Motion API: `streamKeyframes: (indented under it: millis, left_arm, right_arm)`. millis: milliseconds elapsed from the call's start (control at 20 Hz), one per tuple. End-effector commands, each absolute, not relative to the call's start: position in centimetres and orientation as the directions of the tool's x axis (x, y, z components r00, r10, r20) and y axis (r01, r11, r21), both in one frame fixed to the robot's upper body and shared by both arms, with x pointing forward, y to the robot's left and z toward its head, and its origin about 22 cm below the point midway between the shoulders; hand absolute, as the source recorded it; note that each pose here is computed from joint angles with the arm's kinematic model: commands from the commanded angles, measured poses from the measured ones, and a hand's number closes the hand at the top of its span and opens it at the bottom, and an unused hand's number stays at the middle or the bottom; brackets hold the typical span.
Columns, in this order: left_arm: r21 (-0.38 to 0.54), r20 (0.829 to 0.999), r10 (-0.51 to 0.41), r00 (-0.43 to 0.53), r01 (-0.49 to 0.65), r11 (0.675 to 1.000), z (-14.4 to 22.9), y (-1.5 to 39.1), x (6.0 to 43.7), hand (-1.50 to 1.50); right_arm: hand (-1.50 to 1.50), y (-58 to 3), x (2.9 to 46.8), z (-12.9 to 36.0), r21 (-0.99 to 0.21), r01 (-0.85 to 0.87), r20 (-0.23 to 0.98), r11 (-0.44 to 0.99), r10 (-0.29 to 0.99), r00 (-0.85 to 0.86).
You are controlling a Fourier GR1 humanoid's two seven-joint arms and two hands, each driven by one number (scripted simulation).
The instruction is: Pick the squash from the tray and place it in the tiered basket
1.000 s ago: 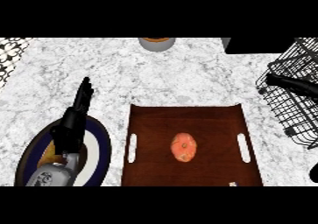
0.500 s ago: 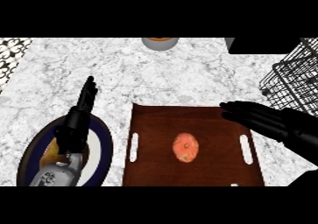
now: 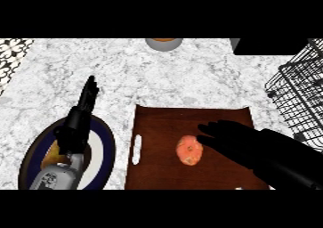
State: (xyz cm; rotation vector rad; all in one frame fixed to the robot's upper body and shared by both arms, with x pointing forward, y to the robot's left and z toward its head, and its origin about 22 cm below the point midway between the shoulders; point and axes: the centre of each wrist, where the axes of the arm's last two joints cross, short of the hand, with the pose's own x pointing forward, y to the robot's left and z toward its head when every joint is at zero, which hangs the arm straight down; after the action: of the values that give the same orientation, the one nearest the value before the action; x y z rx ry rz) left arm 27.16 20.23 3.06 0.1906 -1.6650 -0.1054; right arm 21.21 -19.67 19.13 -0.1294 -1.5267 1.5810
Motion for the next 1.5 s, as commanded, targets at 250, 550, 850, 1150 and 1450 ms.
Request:
streamKeyframes:
  millis: [250, 550, 850, 1150, 1450]
  left_arm:
    - [0.189, 0.976, -0.195, -0.092, -0.073, 0.979, 3.5, 21.1, 26.4, 0.00]
    - [0.179, 0.979, -0.184, -0.088, -0.062, 0.982, 5.7, 20.1, 27.2, 0.00]
    - [0.178, 0.979, -0.184, -0.093, -0.067, 0.982, 3.4, 17.9, 28.1, 0.00]
    - [0.186, 0.976, -0.194, -0.103, -0.078, 0.979, 4.2, 21.6, 28.6, 0.00]
    - [0.169, 0.981, -0.173, -0.092, -0.052, 0.984, 2.3, 20.8, 27.2, 0.00]
  right_arm:
    - [-1.50, -18.7, 20.5, 19.0, -0.840, -0.538, 0.411, 0.071, 0.731, -0.545]
    - [-1.50, -18.9, 21.4, 17.4, -0.869, -0.494, 0.338, 0.030, 0.765, -0.548]
    - [-1.50, -18.9, 20.9, 15.6, -0.895, -0.446, 0.270, -0.013, 0.781, -0.563]
    - [-1.50, -17.1, 20.0, 15.7, -0.919, -0.387, 0.217, -0.080, 0.717, -0.662]
    - [-1.50, -17.6, 22.8, 13.7, -0.934, -0.349, 0.180, -0.072, 0.750, -0.637]
